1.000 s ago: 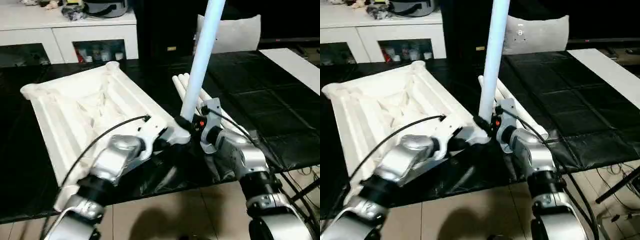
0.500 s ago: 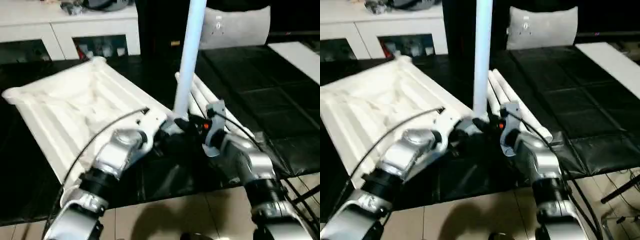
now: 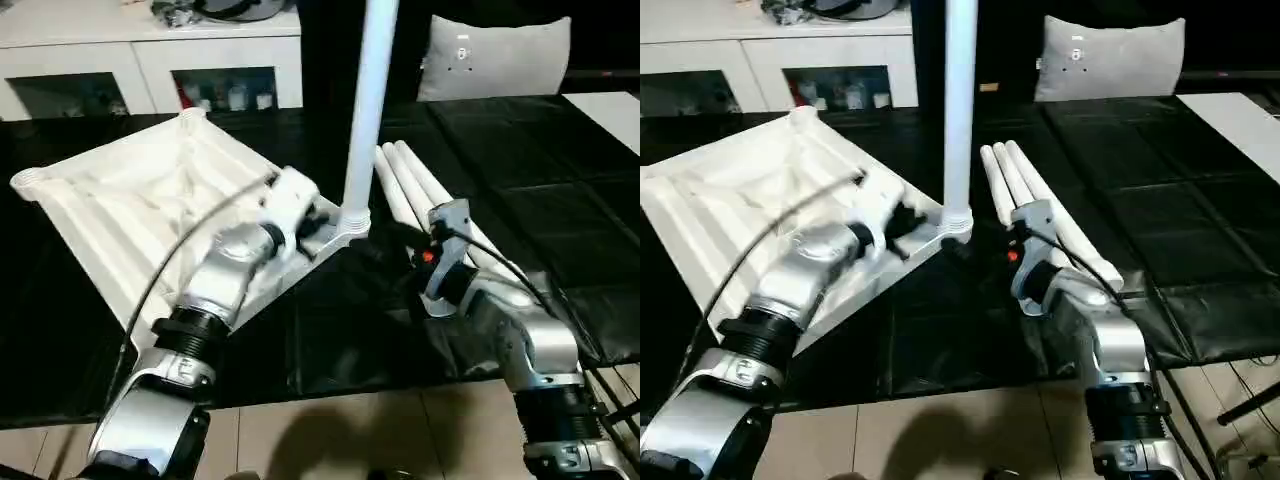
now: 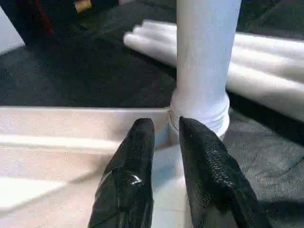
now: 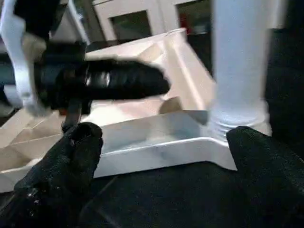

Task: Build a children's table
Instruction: Rotate table base

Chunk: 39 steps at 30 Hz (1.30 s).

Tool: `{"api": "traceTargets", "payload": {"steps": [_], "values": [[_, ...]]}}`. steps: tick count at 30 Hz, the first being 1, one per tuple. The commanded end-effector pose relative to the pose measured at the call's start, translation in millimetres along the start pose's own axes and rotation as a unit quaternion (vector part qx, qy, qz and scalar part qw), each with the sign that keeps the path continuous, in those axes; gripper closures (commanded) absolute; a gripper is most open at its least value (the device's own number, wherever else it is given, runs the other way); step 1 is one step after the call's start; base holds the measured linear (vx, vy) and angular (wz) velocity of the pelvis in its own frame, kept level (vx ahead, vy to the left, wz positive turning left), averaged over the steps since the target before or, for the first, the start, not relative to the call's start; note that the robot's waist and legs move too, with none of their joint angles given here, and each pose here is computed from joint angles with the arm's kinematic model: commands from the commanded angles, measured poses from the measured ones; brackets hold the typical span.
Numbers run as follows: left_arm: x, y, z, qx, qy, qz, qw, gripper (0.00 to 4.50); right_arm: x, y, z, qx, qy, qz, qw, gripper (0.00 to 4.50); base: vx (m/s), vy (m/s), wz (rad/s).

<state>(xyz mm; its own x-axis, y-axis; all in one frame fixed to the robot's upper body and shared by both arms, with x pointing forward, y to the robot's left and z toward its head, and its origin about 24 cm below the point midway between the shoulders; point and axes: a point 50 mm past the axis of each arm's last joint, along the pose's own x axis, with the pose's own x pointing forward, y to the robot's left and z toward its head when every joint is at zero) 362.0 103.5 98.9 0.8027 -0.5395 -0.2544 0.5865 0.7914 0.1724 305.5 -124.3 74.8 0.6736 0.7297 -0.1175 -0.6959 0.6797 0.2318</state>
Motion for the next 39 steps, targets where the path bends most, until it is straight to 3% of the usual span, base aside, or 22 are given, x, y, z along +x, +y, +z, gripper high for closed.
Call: {"api": "traceTargets", "payload": {"steps": [1,6,7,10,13,15,17,25,30,39], "values": [[-7,7.6,-4.2,0.004,0.015,0.012,1.000,3.45,2.9,3.9,-0.1,-0.008,0.009,0.007,1.000,0.00,0.000,0.000,0.00],[-32,34.1,-7.7,0.030,0.038,0.074,0.996,3.84,9.6,9.0,-5.1,-0.025,0.035,0.011,0.999,0.00,0.000,0.000,0.00],[-43,46.7,-10.8,0.048,0.050,0.104,0.992,4.07,13.8,10.3,-8.0,-0.024,0.042,0.011,0.999,0.00,0.000,0.000,0.00],[-63,68.8,-22.9,0.068,0.088,0.153,0.982,4.23,21.7,9.7,-11.9,-0.023,0.051,0.001,0.998,0.00,0.000,0.000,0.00],[-83,88.1,-36.4,0.100,0.137,0.191,0.967,4.43,27.8,8.2,-14.8,-0.022,0.060,-0.010,0.998,0.00,0.000,0.000,0.00],[-114,111.1,-47.9,0.124,0.200,0.232,0.944,4.43,36.0,5.3,-18.0,-0.018,0.077,-0.025,0.997,0.00,0.000,0.000,0.00],[-140,123.9,-52.9,0.129,0.245,0.253,0.927,4.43,43.6,5.6,-20.5,-0.017,0.091,-0.030,0.995,0.00,0.000,0.000,0.00],[-161,123.6,-68.7,0.149,0.326,0.210,0.909,4.43,59.0,7.1,-26.3,-0.016,0.105,-0.030,0.994,0.00,0.000,0.000,0.00],[-159,98.1,-79.0,0.119,0.347,0.093,0.925,4.43,66.1,8.5,-35.4,-0.023,0.137,-0.025,0.990,0.00,0.000,0.000,0.00],[-162,63.9,-87.4,0.102,0.384,-0.079,0.914,4.43,80.0,13.2,-37.5,-0.043,0.147,-0.018,0.988,0.00,0.000,0.000,0.00]]}}
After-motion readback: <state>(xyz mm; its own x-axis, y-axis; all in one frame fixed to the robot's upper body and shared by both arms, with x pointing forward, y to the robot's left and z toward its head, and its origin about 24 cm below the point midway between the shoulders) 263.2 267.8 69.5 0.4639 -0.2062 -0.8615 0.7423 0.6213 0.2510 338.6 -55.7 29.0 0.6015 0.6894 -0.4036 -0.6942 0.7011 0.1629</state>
